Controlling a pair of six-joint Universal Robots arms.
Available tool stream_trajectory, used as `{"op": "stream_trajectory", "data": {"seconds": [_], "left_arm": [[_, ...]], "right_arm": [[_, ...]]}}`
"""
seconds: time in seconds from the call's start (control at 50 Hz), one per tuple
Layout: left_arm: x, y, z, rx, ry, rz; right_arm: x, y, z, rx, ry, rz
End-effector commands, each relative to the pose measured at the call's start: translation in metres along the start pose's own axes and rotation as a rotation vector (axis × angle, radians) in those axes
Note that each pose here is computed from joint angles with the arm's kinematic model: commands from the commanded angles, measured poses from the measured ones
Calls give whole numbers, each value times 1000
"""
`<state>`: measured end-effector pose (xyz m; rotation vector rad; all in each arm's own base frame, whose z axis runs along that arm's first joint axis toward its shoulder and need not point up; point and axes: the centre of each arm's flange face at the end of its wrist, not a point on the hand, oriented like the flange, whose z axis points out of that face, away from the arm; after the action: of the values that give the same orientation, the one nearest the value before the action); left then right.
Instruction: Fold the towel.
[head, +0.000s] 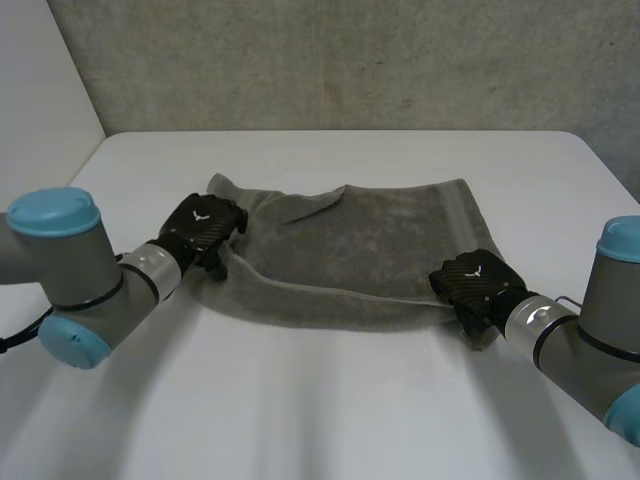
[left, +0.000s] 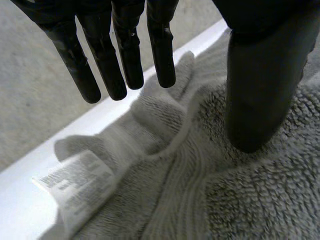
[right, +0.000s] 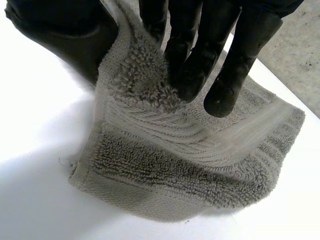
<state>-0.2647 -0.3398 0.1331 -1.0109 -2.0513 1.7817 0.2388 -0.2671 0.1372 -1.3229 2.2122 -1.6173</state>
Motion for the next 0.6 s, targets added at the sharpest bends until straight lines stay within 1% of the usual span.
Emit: {"op": "stream_trajectory", "data": {"seconds": [0.02,0.1,0.14,0.22,0.26,0.3,0.32,0.4,0.42,0.44,0.46,0.48,0.5,0.58,0.6], "left_arm": [[-1,11,11,-88,29,-31],[0,16,11,-132,45,-19],[1,19,8,-169,54,20],[2,18,3,-189,60,55],[2,14,0,-188,60,60],[0,-1,-10,-170,51,66],[0,-1,-10,-170,51,66],[-1,-26,-31,-137,32,77],[-1,-34,-40,-126,26,81],[-1,-34,-40,-126,26,81],[-1,-41,-48,-118,21,80],[-1,-41,-48,-118,20,80],[1,-45,-57,-116,18,76],[10,-47,-81,-128,18,53],[10,-47,-81,-128,18,52]], "right_arm": [[0,0,0,-1,0,-1],[1,0,1,-1,1,0],[1,1,1,-3,2,0],[4,-1,0,-3,11,-1],[6,-4,-2,0,14,0],[8,-6,-3,0,18,4],[9,-9,-6,-1,17,6],[13,-20,-18,-17,11,15],[15,-27,-26,-30,4,24],[18,-34,-34,-47,-3,35],[18,-34,-34,-47,-3,35],[21,-37,-41,-81,-15,53],[24,-38,-48,-114,-27,68],[26,-37,-57,-173,-52,97],[25,-35,-60,-194,-65,108]]}}
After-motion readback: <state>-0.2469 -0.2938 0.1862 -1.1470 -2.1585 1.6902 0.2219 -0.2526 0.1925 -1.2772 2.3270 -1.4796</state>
